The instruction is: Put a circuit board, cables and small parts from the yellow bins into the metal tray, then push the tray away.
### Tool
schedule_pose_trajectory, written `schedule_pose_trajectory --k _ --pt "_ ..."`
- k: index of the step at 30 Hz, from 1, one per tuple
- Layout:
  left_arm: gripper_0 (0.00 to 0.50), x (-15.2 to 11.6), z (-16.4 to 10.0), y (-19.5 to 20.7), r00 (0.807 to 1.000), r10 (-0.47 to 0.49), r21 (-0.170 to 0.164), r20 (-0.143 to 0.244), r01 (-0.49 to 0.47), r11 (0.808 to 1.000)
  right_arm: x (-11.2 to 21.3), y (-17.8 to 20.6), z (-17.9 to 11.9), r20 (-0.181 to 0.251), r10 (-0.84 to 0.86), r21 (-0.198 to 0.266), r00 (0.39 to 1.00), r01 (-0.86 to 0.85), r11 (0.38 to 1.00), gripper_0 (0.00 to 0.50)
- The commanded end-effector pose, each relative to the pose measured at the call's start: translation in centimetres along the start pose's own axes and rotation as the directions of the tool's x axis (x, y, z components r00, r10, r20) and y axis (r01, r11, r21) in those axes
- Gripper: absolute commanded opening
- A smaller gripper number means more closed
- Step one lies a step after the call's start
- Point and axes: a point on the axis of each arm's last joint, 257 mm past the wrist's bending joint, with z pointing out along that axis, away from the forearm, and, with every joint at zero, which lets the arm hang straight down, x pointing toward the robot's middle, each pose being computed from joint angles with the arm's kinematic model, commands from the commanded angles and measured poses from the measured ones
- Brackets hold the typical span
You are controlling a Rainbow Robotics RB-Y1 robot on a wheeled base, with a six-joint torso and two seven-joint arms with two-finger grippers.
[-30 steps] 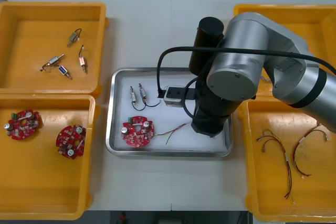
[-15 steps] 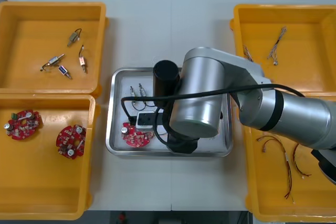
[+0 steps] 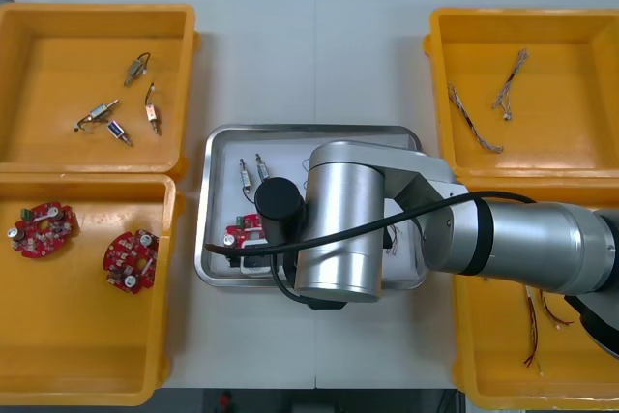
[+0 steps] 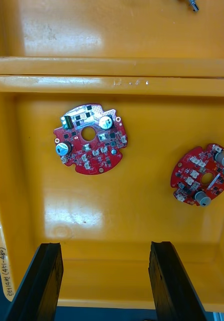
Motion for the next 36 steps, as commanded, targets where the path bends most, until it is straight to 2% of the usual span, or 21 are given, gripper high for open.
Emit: schedule_pose_trajectory --k 1,8,17,19,20,21,23,24,25,30,34,36 --pt "0.5 -0.6 -1.3 1.2 0.999 -0.04 -0.041 0.027 0.042 0.998 -2.2 1.6 0.1 0.048 0.006 0.0 0.999 -0.006 1.0 0.5" --pt "0.5 -0.6 -1.3 1.2 0.999 -0.04 -0.041 0.027 0.042 0.998 -2.6 3.0 1.0 0.065 0.02 -0.016 0.998 -0.019 1.0 0.5" --pt "0.5 -0.6 -1.3 1.2 0.999 -0.04 -0.041 0.027 0.042 0.998 -2.5 3.9 2.1 0.056 0.019 0.006 0.998 -0.019 1.0 0.5" --pt "0.5 -0.6 -1.3 1.2 0.999 -0.04 -0.041 0.027 0.042 0.998 -2.3 4.1 2.2 0.053 0.023 0.003 0.998 -0.023 1.0 0.454" --pt "0.5 -0.6 -1.3 1.2 0.999 -0.04 -0.041 0.027 0.042 0.998 -2.4 4.0 2.2 0.054 0.024 0.006 0.998 -0.024 1.0 0.357" --pt "0.5 -0.6 -1.3 1.2 0.999 -0.04 -0.041 0.027 0.042 0.998 -2.4 4.0 2.2 0.054 0.024 0.007 0.998 -0.024 1.0 0.225" --pt "0.5 -0.6 -1.3 1.2 0.999 -0.04 -0.041 0.027 0.042 0.998 -2.5 3.8 2.2 0.054 0.025 0.015 0.998 -0.026 1.0 0.116" --pt "0.5 -0.6 -1.3 1.2 0.999 -0.04 -0.041 0.027 0.042 0.998 -2.5 3.8 2.2 0.054 0.024 0.017 0.998 -0.025 1.0 0.025" --pt "0.5 -0.6 -1.3 1.2 0.999 -0.04 -0.041 0.027 0.042 0.998 -2.5 3.7 2.2 0.054 0.024 0.022 0.998 -0.025 0.999 0.0" --pt "0.5 -0.6 -1.3 1.2 0.999 -0.04 -0.041 0.027 0.042 0.998 -2.3 3.4 2.3 0.051 0.026 0.034 0.998 -0.027 0.999 0.0" --pt "0.5 -0.6 -1.3 1.2 0.999 -0.04 -0.041 0.027 0.042 0.998 -1.9 2.5 2.3 0.044 0.028 0.064 0.999 -0.031 0.997 0.0" --pt "0.5 -0.6 -1.3 1.2 0.999 -0.04 -0.041 0.027 0.042 0.998 -1.6 1.5 2.2 0.038 0.03 0.095 0.999 -0.033 0.995 0.0"
